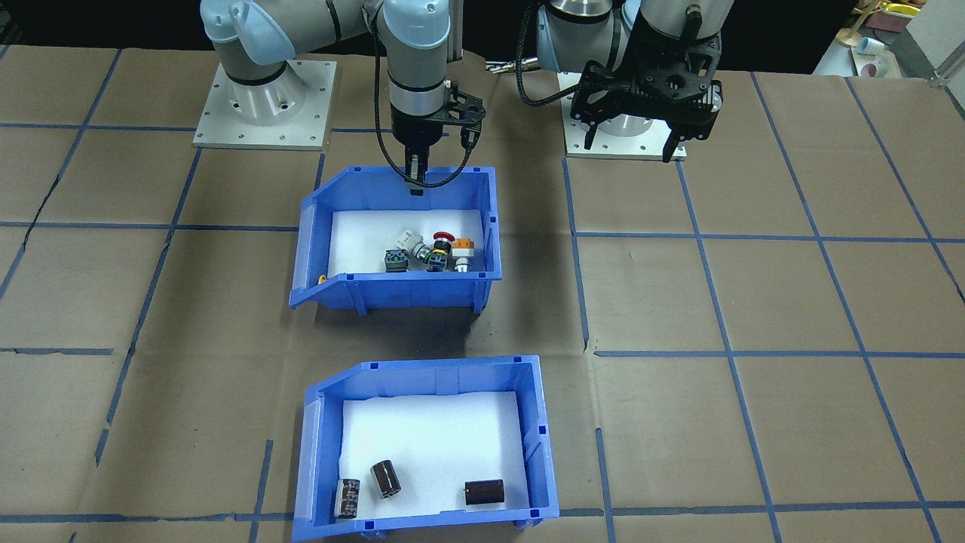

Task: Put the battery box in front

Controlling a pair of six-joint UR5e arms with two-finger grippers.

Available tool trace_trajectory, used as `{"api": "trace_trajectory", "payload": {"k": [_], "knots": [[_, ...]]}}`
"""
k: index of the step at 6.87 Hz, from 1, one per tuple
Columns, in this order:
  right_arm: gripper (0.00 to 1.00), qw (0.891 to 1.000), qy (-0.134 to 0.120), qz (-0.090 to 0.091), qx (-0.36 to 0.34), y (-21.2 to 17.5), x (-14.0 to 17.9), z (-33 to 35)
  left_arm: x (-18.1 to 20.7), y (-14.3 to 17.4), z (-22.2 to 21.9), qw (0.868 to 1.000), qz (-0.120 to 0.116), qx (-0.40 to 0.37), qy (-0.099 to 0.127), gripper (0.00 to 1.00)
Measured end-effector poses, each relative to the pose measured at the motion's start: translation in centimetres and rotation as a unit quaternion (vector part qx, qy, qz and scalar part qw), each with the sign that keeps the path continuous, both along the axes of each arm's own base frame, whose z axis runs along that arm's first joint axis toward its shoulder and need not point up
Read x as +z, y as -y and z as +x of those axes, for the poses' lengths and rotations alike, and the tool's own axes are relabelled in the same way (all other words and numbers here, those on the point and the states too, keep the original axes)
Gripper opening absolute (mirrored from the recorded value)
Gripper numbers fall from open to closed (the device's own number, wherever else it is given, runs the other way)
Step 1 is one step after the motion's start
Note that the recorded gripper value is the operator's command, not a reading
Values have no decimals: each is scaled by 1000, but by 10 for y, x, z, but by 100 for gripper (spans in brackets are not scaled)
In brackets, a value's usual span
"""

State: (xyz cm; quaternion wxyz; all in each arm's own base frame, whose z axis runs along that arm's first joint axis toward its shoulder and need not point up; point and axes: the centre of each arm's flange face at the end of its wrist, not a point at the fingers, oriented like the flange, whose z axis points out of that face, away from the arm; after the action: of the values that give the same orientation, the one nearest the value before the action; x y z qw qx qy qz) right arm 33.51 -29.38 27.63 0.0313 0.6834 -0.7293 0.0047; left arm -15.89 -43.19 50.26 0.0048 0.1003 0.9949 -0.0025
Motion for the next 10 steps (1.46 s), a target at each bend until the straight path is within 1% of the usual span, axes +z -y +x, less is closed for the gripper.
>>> {"api": "trace_trajectory", "payload": {"k": [1,2,3,4,6,7,8,9,10], "knots": [[100,1000,2,-1,-8,2,2,-1,0,0,0,1000,0,0,0,99],[100,1000,5,-10,-15,7,11,-4,0,0,0,1000,0,1,0,99],[100,1000,7,-17,-20,12,26,-7,0,0,0,1000,0,1,0,99],[100,999,6,-16,-30,19,45,-12,0,0,0,1000,0,1,0,99],[100,997,7,-10,-73,51,81,-37,0,0,0,1000,1,2,0,99],[100,995,10,-16,-102,72,96,-55,0,0,0,1000,1,4,0,99],[100,989,13,-24,-144,93,106,-77,0,0,0,1000,0,4,0,99],[100,978,16,-28,-206,111,111,-105,0,-1,0,1000,0,4,0,99],[100,957,20,-33,-289,126,114,-130,0,-1,0,1000,0,4,0,99]]}}
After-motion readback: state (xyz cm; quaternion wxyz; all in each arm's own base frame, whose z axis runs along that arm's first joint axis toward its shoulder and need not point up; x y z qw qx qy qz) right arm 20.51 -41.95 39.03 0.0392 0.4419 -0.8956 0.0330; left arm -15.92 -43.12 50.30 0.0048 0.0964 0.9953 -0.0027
